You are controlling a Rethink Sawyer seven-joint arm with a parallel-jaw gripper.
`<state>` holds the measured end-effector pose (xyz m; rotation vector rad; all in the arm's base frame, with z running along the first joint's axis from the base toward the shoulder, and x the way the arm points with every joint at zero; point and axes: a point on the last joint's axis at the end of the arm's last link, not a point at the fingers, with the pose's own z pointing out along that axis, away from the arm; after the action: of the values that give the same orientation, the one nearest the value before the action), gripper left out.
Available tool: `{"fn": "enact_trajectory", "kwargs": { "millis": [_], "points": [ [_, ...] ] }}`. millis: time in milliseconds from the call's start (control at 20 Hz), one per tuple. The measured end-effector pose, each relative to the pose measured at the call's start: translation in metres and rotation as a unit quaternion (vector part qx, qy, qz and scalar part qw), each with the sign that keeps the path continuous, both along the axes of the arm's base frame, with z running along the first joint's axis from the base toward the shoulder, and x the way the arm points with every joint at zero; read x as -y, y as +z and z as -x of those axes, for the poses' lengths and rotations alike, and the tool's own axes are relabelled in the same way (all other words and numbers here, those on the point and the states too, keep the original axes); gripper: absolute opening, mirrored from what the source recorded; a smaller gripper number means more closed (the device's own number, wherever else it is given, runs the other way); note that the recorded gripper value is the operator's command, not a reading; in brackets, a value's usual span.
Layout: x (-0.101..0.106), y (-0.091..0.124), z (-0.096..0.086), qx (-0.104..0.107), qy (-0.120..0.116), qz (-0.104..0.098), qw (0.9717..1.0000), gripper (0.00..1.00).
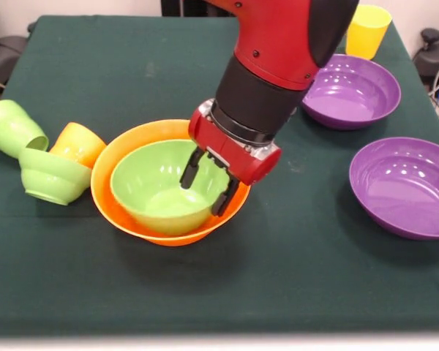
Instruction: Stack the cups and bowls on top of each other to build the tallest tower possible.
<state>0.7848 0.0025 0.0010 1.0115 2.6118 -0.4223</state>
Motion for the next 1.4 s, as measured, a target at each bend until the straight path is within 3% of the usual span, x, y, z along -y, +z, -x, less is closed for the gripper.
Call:
{"fn": "enact_trajectory", "kwargs": {
  "millis": [300,500,800,850,950,1050,1300,1400],
  "points": [
    [0.017,0.015,-0.006,0.013,-0.014,-0.009,0.9998,1.00],
    [0.033,0.034,-0.001,0.018,-0.039,-0.026,0.9987,1.00],
    [0.067,0.079,0.016,0.026,-0.085,-0.070,0.9936,1.00],
    [0.076,0.088,0.020,0.029,-0.094,-0.080,0.9918,1.00],
    [0.106,0.112,0.029,0.046,-0.122,-0.111,0.9852,1.00],
    [0.127,0.122,0.034,0.062,-0.136,-0.127,0.9806,1.00],
    [0.189,0.132,0.053,0.122,-0.164,-0.145,0.9681,1.00],
    [0.207,0.131,0.062,0.140,-0.167,-0.144,0.9652,1.00]
  ]
}}
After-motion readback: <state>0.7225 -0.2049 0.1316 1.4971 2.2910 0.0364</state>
